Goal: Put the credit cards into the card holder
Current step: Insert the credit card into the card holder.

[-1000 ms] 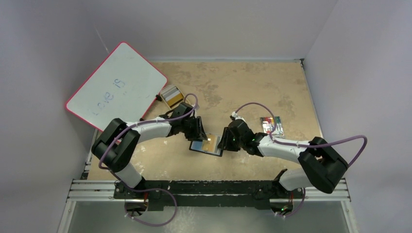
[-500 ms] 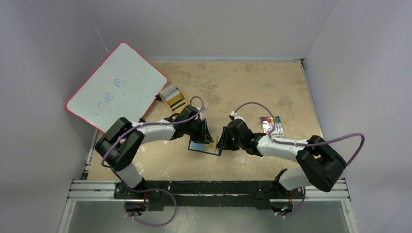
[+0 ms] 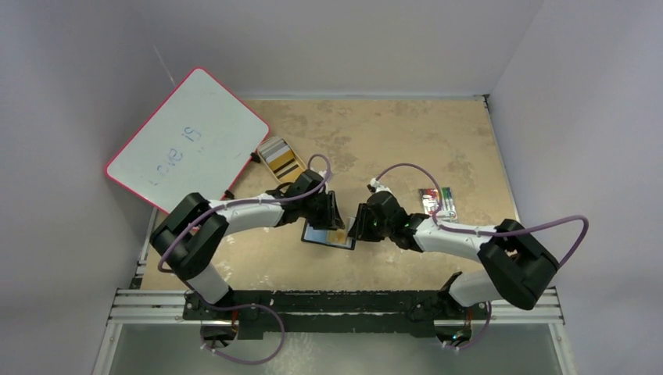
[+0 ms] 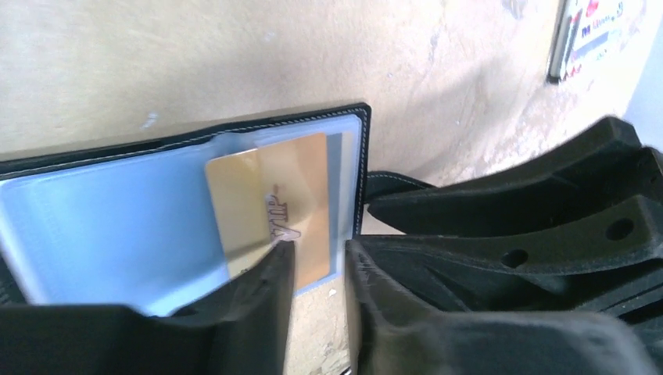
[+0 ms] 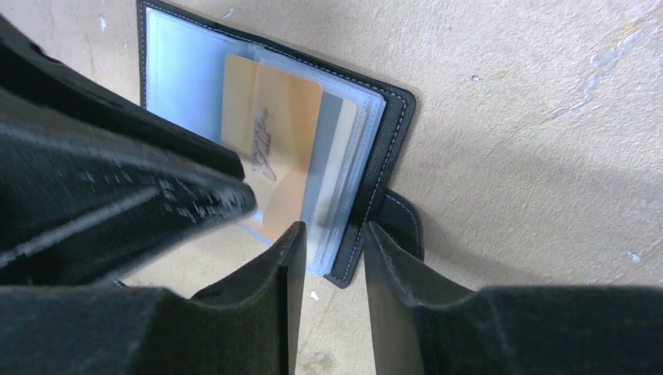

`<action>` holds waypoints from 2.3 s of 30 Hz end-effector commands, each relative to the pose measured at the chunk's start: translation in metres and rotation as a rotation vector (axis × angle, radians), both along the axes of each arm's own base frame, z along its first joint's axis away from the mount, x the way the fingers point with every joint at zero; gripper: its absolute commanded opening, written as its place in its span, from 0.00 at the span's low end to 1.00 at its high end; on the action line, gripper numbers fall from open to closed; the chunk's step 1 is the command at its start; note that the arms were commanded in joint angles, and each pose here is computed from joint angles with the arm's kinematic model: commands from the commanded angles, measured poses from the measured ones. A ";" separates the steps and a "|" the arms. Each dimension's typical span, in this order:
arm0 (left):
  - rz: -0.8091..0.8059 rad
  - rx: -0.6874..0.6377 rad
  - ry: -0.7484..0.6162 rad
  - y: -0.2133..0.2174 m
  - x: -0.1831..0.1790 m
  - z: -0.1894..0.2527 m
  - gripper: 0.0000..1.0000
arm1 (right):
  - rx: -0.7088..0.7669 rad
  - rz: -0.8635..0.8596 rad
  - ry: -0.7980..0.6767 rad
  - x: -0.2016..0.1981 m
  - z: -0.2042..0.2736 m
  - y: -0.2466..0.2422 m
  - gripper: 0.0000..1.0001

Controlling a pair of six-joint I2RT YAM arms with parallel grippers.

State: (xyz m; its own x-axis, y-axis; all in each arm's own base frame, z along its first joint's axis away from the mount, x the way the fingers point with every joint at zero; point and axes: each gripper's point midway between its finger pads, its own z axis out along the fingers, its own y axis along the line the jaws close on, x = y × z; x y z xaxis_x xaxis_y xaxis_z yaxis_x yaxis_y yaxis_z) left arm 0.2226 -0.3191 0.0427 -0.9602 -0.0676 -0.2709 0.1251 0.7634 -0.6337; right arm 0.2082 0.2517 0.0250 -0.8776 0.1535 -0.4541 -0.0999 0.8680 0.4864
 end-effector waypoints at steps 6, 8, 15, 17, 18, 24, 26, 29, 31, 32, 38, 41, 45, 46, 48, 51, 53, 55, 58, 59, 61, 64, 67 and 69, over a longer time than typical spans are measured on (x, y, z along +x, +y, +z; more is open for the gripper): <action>0.176 0.276 -0.192 0.049 0.043 0.023 0.00 | 0.004 0.017 -0.046 0.004 0.013 0.002 0.30; 0.178 0.318 -0.176 0.055 0.041 0.015 0.00 | -0.004 0.016 -0.047 0.005 0.012 0.001 0.30; 0.159 0.349 -0.121 0.055 0.034 -0.007 0.00 | -0.013 0.019 -0.040 0.007 0.007 0.004 0.29; 0.139 0.322 -0.111 0.049 0.032 -0.009 0.00 | -0.013 0.021 -0.036 0.007 0.005 0.005 0.29; 0.126 0.307 -0.105 0.045 0.031 -0.010 0.00 | -0.014 0.022 -0.034 0.007 0.004 0.005 0.29; 0.095 0.248 -0.088 0.033 0.028 -0.008 0.00 | -0.022 0.024 -0.026 0.007 -0.002 0.005 0.29; 0.090 0.236 -0.083 0.030 0.026 -0.007 0.00 | -0.021 0.024 -0.028 0.008 -0.002 0.006 0.29; 0.083 0.223 -0.073 0.028 0.023 -0.008 0.00 | -0.018 0.026 -0.026 0.008 -0.003 0.007 0.29; 0.078 0.196 -0.068 0.023 0.021 -0.006 0.00 | -0.017 0.029 -0.026 0.008 -0.003 0.008 0.29; 0.077 0.186 -0.063 0.022 0.019 -0.006 0.00 | -0.019 0.028 -0.024 0.008 -0.004 0.008 0.29; 0.074 0.105 -0.045 0.009 0.013 -0.003 0.00 | -0.015 0.030 -0.029 0.009 -0.002 0.008 0.29; 0.076 0.069 -0.034 0.003 0.012 -0.001 0.00 | -0.013 0.029 -0.030 0.009 -0.002 0.008 0.29; 0.094 0.078 -0.061 0.006 0.016 0.007 0.05 | -0.009 0.032 -0.034 0.008 -0.001 0.008 0.29; 0.104 0.094 -0.069 0.010 0.018 0.008 0.10 | -0.008 0.033 -0.038 0.008 0.000 0.008 0.29; 0.122 0.124 -0.093 0.016 0.021 0.012 0.17 | -0.008 0.033 -0.040 0.008 0.001 0.007 0.30; 0.153 0.175 -0.123 0.027 0.026 0.014 0.25 | -0.002 0.032 -0.041 0.007 0.002 0.007 0.29; 0.177 0.207 -0.140 0.034 0.030 0.014 0.29 | 0.001 0.031 -0.039 0.006 0.001 0.007 0.30; 0.193 0.224 -0.150 0.038 0.032 0.012 0.33 | 0.002 0.032 -0.037 0.006 0.000 0.007 0.30; 0.183 0.174 -0.147 0.029 0.032 0.011 0.36 | 0.004 0.035 -0.035 0.006 -0.001 0.008 0.30; 0.183 0.161 -0.140 0.026 0.032 0.009 0.36 | 0.003 0.035 -0.036 0.006 0.000 0.008 0.30; 0.172 0.135 -0.130 0.021 0.031 0.008 0.37 | 0.002 0.035 -0.038 0.007 0.000 0.009 0.29; 0.170 0.121 -0.112 0.018 0.028 0.002 0.37 | 0.004 0.035 -0.040 0.008 0.001 0.010 0.29; 0.177 0.164 -0.087 0.025 0.024 -0.011 0.37 | 0.002 0.036 -0.037 0.008 -0.001 0.009 0.29; 0.183 0.185 -0.074 0.028 0.023 -0.017 0.37 | 0.003 0.035 -0.034 0.007 -0.002 0.009 0.30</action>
State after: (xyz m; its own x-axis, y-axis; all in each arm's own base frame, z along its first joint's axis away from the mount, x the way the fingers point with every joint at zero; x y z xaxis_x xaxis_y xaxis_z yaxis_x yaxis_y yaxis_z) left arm 0.2460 -0.2904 0.0349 -0.9111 -0.1685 -0.3761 0.0355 0.8771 -0.4791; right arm 0.2136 0.2557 0.0202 -0.8728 0.1333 -0.4695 -0.1228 0.8710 0.4757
